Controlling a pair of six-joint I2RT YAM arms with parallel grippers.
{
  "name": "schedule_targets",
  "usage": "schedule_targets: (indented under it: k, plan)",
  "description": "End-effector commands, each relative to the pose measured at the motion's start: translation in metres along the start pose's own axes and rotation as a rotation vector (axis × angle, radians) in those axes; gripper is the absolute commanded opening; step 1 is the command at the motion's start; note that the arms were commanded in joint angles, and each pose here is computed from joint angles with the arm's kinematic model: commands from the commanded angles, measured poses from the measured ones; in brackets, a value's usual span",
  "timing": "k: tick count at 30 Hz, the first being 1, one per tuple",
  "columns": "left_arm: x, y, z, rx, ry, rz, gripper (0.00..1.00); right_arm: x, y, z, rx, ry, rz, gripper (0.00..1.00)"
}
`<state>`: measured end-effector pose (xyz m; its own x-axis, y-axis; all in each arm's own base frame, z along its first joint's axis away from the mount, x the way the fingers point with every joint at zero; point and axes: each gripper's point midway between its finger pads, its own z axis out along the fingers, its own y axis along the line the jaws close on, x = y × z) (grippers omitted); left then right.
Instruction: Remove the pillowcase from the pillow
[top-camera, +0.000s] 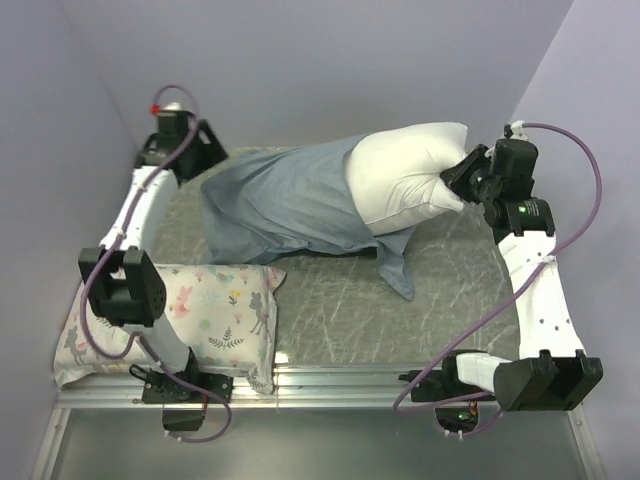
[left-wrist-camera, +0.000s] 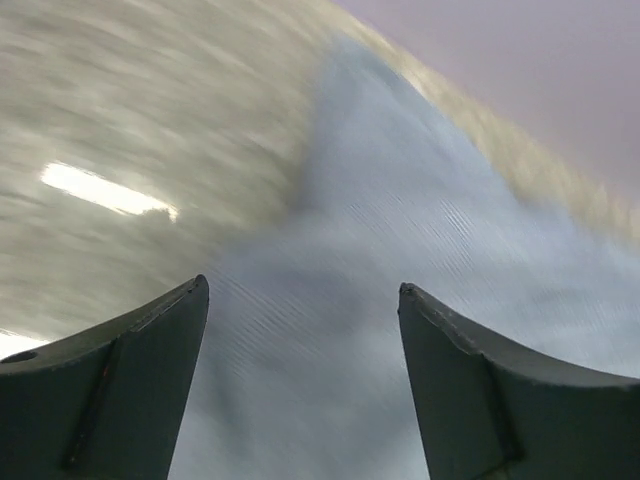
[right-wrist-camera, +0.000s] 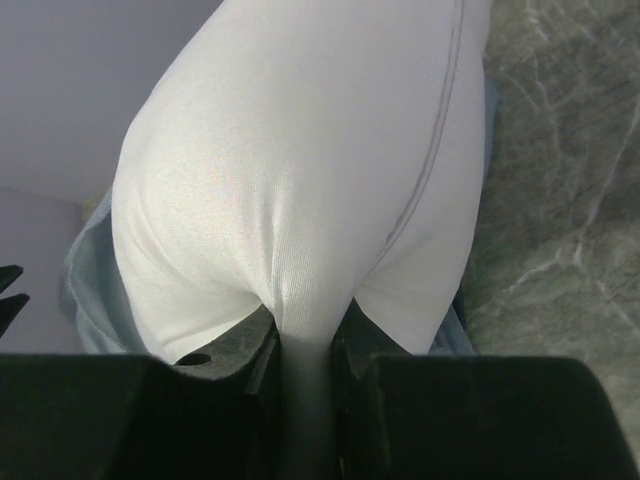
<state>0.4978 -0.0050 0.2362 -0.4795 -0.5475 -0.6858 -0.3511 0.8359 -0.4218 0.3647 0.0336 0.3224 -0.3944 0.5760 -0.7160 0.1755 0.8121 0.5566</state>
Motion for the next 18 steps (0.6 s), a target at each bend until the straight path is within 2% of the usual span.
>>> schedule_targets:
  k: [1,4,5,8,11,18]
  plan:
    - [0.036,-0.076,-0.062,0.177,-0.009,0.190,0.82,-0.057,0.021,-0.012,-0.008,-0.232,-0.057,0.00]
    - [0.101,-0.099,-0.089,0.225,0.053,0.287,0.82,-0.053,0.028,-0.011,-0.017,-0.227,-0.072,0.00]
    - [0.104,-0.094,-0.090,0.213,0.054,0.286,0.82,-0.051,0.028,-0.010,-0.018,-0.221,-0.074,0.00]
    - [0.150,-0.107,-0.111,0.278,0.117,0.340,0.81,-0.048,0.031,-0.010,-0.025,-0.220,-0.078,0.00]
    - [0.181,-0.113,-0.120,0.329,0.169,0.360,0.82,-0.044,0.031,-0.008,-0.027,-0.211,-0.080,0.00]
    - [0.223,-0.100,-0.104,0.290,0.247,0.369,0.82,-0.040,0.033,-0.005,-0.030,-0.202,-0.089,0.00]
